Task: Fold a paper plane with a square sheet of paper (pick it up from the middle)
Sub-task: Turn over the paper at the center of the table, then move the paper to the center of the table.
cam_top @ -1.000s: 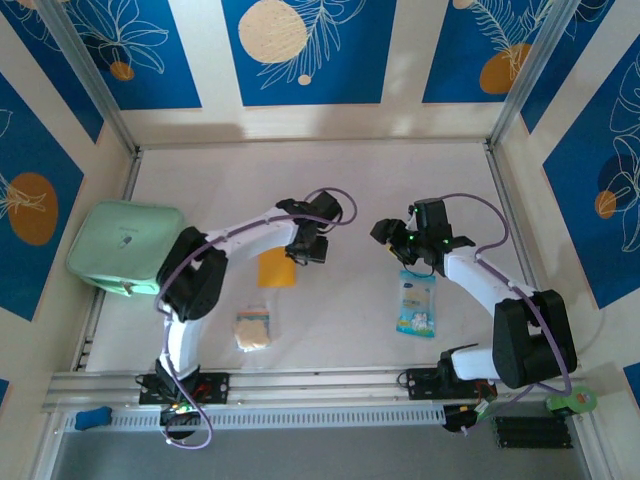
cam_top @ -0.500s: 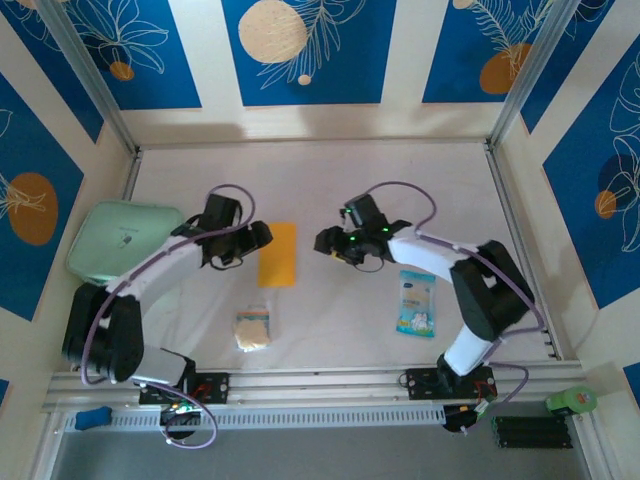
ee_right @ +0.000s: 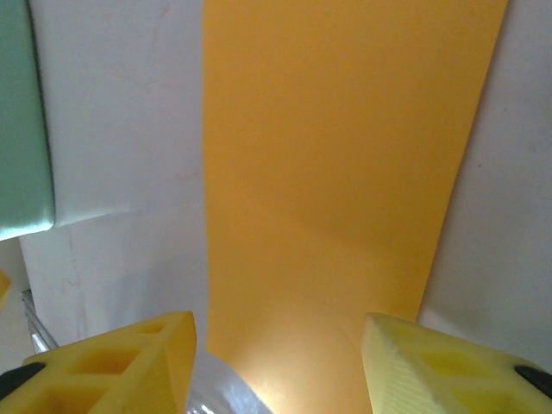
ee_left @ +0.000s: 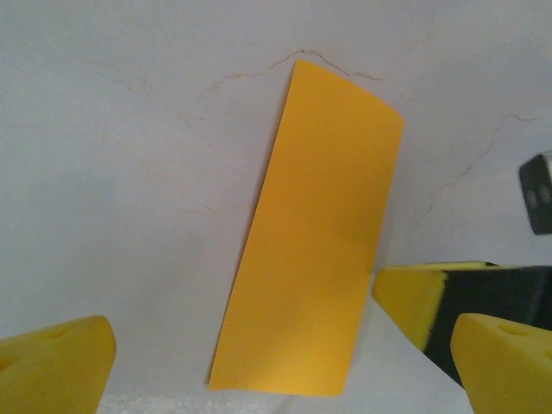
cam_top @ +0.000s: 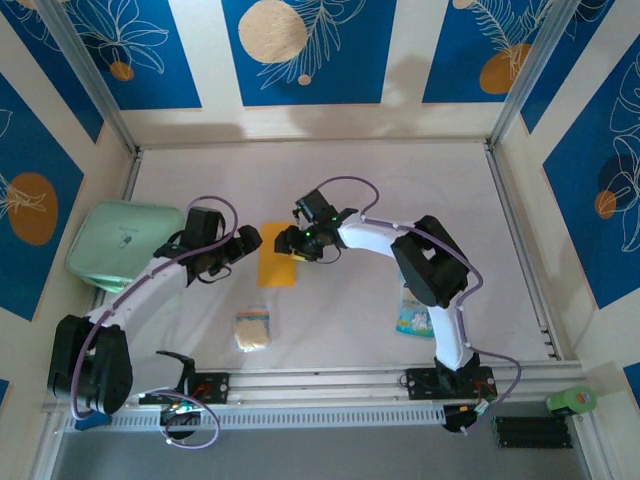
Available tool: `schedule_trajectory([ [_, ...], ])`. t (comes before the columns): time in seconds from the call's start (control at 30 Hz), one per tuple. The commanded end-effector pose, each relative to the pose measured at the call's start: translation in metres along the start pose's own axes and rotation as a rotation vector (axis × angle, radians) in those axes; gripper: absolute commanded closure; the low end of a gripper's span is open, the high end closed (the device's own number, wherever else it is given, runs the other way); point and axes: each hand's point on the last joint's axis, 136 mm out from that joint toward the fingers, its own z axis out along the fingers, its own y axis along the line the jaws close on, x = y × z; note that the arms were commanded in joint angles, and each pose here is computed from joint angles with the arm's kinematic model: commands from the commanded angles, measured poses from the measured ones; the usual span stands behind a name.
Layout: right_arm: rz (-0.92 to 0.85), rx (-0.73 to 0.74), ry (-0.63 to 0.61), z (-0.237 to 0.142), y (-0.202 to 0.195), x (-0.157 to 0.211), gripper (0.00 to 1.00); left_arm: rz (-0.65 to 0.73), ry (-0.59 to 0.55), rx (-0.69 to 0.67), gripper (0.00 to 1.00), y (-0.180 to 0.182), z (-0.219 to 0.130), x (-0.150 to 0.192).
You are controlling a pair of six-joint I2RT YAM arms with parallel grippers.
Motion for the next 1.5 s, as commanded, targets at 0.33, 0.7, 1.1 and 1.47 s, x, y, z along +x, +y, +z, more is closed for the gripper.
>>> schedule_trajectory([
  [0.33,0.072,0.153,0.108,0.006,-0.054,0.021,0.49,-0.003,0.078,0.088,0.01,-0.013,0.015,0.008],
  [0.7,0.036,0.197,0.051,-0.068,-0.113,0.042,0.49,-0.025,0.181,0.18,0.0,-0.03,0.029,0.027],
  [1.1,0.01,0.074,-0.1,-0.107,-0.083,0.015,0.5,-0.002,0.312,0.258,0.01,-0.07,0.043,0.076],
  [1.47,0.087,0.114,-0.045,-0.08,-0.103,0.018,0.56,-0.014,0.432,0.275,0.13,-0.096,0.062,0.13],
])
